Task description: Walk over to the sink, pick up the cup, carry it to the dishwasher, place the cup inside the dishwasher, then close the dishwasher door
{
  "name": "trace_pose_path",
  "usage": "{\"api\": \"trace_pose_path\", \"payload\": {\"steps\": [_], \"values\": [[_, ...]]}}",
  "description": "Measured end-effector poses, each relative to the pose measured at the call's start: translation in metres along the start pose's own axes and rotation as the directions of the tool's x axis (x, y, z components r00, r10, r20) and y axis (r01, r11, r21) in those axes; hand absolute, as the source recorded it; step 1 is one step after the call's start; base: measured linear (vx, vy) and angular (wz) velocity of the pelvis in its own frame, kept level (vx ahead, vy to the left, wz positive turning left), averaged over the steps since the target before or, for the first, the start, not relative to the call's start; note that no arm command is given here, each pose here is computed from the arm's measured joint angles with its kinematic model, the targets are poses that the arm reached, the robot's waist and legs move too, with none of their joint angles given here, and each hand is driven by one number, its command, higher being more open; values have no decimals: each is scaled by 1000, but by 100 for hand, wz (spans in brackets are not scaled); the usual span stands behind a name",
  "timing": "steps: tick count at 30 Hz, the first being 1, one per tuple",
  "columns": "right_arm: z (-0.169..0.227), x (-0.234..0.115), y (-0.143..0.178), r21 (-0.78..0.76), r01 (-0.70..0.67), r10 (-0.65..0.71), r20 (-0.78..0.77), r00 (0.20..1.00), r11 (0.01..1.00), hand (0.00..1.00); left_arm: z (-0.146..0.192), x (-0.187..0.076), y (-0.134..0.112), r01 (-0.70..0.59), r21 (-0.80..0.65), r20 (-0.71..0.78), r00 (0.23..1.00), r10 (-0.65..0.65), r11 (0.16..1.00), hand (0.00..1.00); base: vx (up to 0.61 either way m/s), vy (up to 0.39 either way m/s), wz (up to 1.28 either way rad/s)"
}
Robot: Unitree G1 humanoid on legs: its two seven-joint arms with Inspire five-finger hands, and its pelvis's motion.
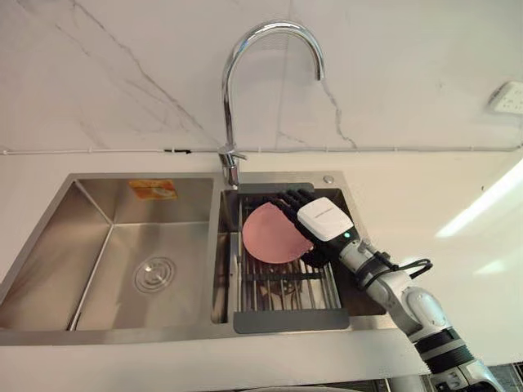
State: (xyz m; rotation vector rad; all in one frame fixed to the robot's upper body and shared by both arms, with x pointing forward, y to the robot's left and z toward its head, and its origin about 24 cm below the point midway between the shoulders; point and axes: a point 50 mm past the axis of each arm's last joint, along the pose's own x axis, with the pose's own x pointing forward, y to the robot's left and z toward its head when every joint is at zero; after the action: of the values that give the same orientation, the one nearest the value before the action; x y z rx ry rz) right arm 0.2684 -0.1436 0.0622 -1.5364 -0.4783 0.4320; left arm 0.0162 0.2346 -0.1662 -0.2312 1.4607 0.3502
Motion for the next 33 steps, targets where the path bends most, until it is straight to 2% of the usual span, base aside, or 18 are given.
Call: {"api": "trace_pose_path", "payload": {"steps": [11,12,22,33], "values": [[4,11,16,-14,-27,27,13,1000,1000,100,0,0,1,-2,-4,0,1000,2,1000,100,-23,15,3],[4,12,18,-16,-34,35,16,999,999,0,0,0,1,-3,-4,0,1000,3,1000,100,-42,3,9],[3,12,37,-45,-101,101,-2,995,994,0,5,-1,4,-9,4,12,1000,9,1000,100,-18,1,4],[5,12,23,36,44,-44,-1,999,998,0,8,-1,4,-13,8,15,1000,13,1000,100,17,13,-3]]}}
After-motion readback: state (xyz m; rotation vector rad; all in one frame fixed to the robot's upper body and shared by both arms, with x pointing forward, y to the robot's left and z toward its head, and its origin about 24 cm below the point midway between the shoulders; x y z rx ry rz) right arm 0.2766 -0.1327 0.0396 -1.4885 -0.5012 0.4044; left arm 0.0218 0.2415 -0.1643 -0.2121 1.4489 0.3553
